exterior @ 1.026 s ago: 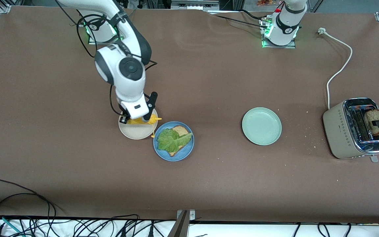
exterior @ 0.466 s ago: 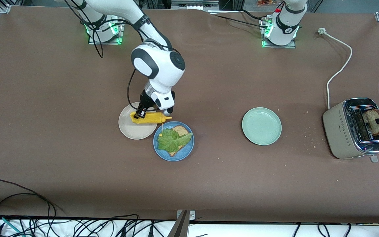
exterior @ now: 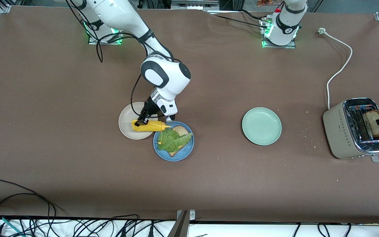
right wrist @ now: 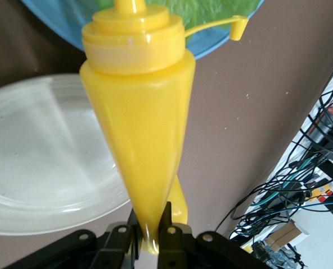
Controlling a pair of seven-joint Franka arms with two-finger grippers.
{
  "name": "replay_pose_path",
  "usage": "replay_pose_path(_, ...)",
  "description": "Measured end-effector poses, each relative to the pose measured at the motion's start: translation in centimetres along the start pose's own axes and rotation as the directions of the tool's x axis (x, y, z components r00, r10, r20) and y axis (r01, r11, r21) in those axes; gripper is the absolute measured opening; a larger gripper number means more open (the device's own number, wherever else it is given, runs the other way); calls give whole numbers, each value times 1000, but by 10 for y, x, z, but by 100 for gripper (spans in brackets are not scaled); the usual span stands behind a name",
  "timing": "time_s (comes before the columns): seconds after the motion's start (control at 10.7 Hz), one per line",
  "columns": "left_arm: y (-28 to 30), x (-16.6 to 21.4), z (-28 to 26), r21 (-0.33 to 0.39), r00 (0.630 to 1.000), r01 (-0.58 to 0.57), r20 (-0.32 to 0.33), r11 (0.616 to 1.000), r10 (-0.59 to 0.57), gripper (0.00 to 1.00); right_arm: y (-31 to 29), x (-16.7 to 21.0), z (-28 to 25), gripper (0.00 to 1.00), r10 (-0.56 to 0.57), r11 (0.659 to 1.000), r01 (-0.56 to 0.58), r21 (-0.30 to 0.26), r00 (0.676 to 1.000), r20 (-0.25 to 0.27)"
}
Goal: Make sandwich in blue plate with both arms
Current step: 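Tilt the bottle over the bread while the left gripper lifts the toast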
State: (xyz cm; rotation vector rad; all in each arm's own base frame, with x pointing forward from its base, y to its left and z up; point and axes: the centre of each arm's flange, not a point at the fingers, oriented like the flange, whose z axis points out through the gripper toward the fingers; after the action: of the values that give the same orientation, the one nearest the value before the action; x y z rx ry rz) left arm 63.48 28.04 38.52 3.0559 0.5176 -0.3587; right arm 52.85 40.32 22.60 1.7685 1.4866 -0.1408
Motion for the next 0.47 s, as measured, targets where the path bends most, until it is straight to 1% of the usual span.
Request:
replay_pose_path(0.19, 2, -11, -26, 8, 999, -38, -15, 999, 38, 11, 4, 3, -1, 15, -9, 999, 10, -44, 1000, 5)
replay_pose_path(0.28, 2, -21, -41, 14, 999, -50, -14, 999, 50, 8, 9, 1, 1, 15, -13, 997, 13, -70, 1000, 14)
replay_pose_path(0.47, 2, -42, -73, 26, 996, -84, -12, 996, 84, 8, 22, -7, 11, 15, -12, 993, 17, -119, 999, 44)
